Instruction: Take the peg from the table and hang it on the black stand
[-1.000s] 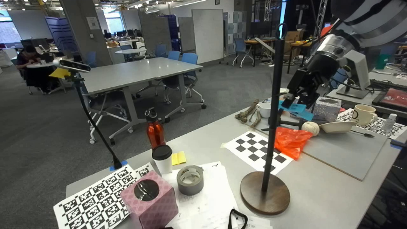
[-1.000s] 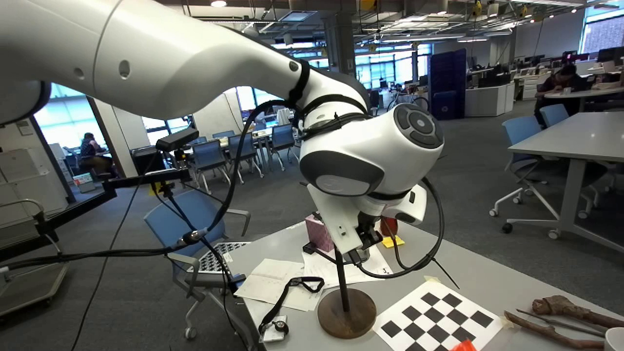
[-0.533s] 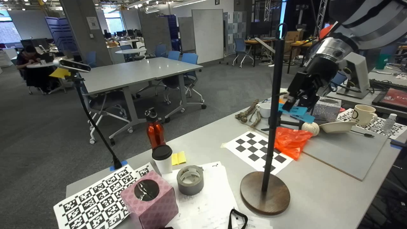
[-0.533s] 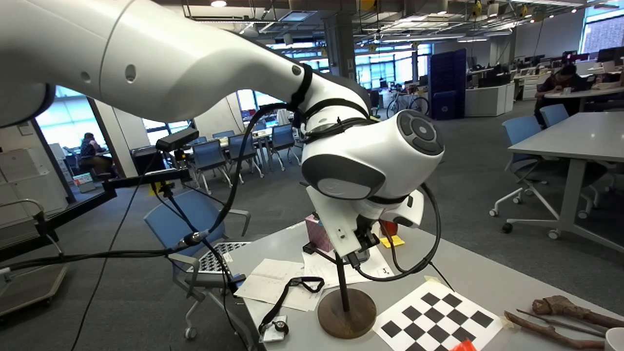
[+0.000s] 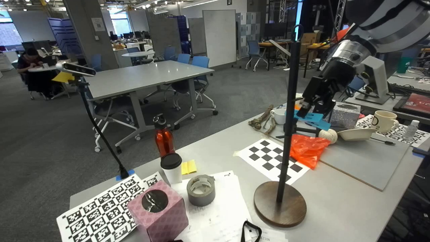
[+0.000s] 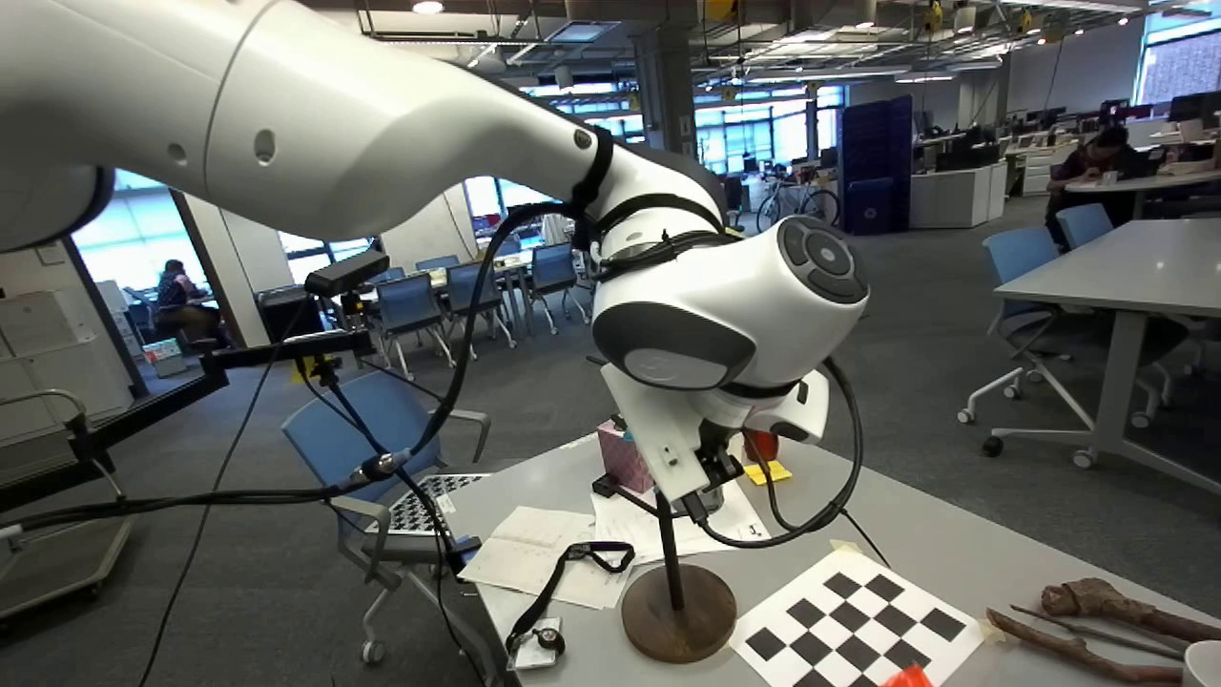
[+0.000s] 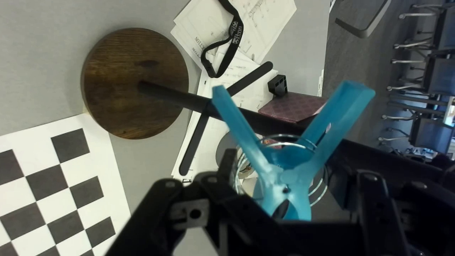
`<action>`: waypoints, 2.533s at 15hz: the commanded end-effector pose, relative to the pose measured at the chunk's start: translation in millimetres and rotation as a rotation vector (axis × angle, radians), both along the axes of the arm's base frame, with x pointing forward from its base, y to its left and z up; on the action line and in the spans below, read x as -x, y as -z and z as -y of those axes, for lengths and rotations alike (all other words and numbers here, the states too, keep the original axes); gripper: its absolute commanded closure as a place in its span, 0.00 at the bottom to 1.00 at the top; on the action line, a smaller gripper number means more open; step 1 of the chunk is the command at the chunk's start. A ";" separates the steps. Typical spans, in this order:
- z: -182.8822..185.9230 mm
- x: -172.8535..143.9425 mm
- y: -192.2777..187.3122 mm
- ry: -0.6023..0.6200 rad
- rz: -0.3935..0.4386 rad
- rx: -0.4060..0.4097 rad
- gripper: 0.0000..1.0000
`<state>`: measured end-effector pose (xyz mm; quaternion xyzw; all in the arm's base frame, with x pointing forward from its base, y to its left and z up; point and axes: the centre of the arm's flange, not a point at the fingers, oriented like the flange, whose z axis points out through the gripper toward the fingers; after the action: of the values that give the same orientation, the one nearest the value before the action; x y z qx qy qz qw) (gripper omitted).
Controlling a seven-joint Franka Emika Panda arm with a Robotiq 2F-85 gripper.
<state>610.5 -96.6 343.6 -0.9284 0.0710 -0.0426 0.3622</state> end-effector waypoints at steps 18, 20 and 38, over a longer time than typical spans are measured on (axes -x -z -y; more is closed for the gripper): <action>0.0 -6.5 -1.8 -0.029 0.014 -0.043 0.05; 0.0 -6.5 -1.8 -0.029 0.014 -0.043 0.00; 24.2 -4.5 -31.1 -0.042 0.035 0.119 0.00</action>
<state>613.0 -111.5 357.9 -0.9412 0.0533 -0.0503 0.3299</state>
